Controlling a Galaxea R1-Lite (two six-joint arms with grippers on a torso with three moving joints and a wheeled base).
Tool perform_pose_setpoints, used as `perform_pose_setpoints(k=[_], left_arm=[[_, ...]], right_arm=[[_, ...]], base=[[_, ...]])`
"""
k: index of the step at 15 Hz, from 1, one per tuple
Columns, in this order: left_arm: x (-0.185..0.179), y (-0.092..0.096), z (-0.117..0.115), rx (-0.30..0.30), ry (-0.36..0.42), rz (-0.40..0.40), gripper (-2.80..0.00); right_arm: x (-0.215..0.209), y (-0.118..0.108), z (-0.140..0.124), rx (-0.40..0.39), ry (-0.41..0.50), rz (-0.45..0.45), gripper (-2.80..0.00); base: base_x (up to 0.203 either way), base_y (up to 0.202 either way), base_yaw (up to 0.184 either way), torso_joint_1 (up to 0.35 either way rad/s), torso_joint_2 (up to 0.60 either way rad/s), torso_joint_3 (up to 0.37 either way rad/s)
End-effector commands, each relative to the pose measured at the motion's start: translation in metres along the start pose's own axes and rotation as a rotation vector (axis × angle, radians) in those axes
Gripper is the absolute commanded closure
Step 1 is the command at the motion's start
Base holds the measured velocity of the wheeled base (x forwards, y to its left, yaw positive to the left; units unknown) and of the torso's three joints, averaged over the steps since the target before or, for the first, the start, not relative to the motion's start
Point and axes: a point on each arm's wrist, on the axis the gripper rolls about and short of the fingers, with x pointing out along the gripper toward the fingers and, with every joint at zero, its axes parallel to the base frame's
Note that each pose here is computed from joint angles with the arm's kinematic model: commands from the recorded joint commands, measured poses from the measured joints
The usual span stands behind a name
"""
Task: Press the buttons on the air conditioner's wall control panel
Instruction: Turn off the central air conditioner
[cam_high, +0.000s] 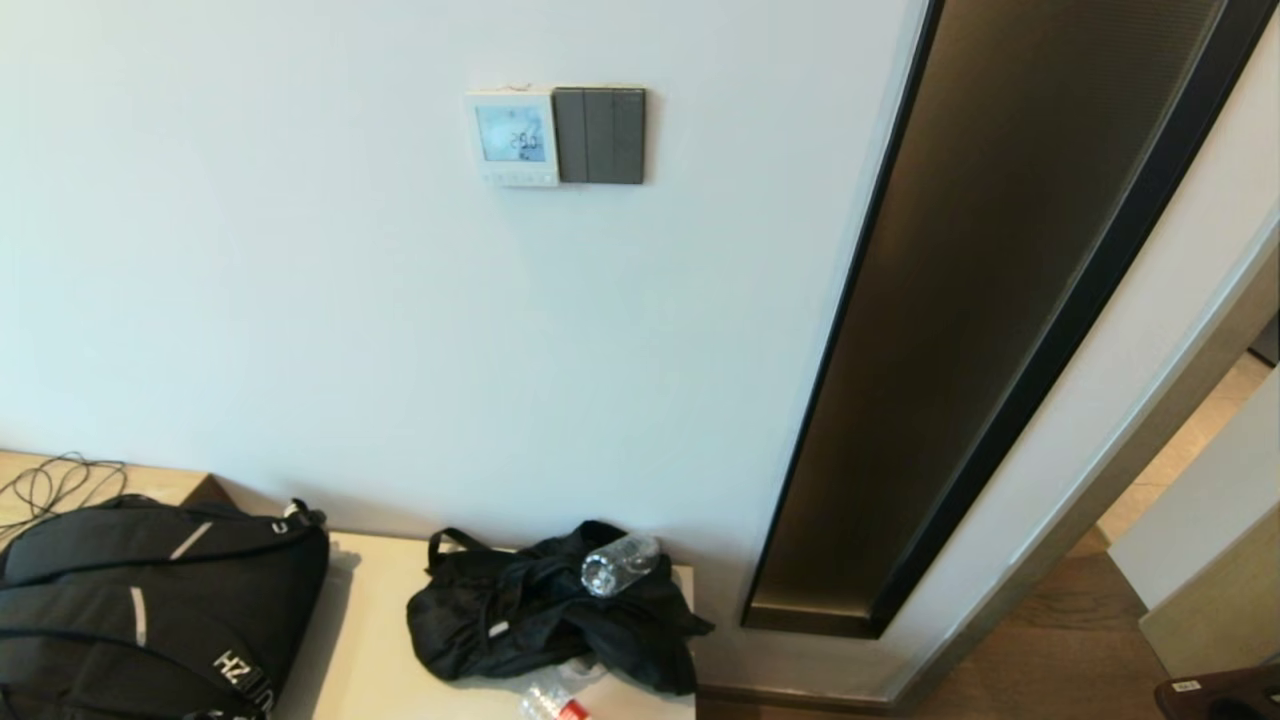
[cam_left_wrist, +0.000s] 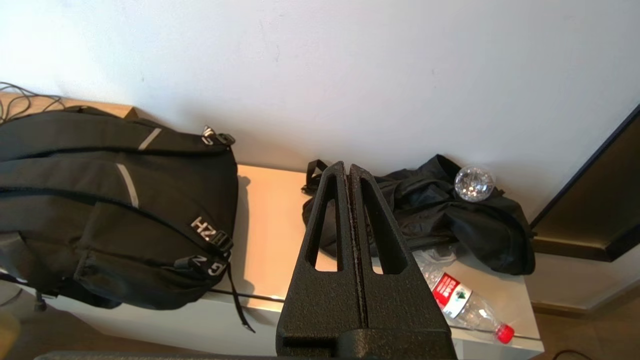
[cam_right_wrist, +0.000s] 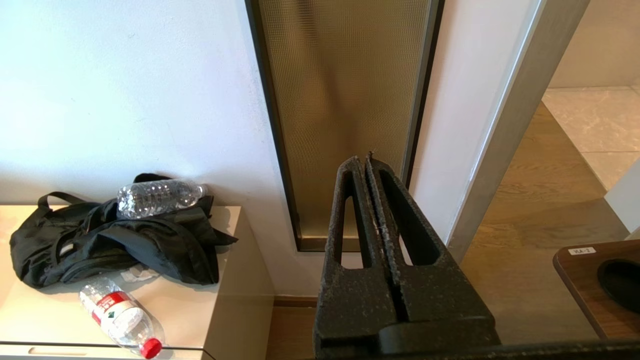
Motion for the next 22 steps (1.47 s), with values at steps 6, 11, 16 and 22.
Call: perform_pose_setpoints(k=[6,11,16,22], left_arm=[[0.0,0.0,-0.0004,-0.001,0.001,0.001,0.0],[0.0,0.0,-0.0004,-0.001,0.001,0.001,0.0],[0.0,0.0,-0.0004,-0.001,0.001,0.001,0.0],[0.0,0.0,-0.0004,-0.001,0.001,0.001,0.0]], right_arm=[[0.0001,0.0,-0.0004,0.0,0.001,0.0,0.0],[0.0001,0.0,-0.0003,0.0,0.001,0.001,0.0],[0.0,0.0,0.0,0.0,0.0,0.0,0.0],[0.0001,0.0,-0.0001,0.0,0.001,0.001,0.0]], base=[[0.0,0.0,0.0,0.0,0.0,0.0],[0.0,0.0,0.0,0.0,0.0,0.0],[0.0,0.0,0.0,0.0,0.0,0.0],[0.0,0.0,0.0,0.0,0.0,0.0]])
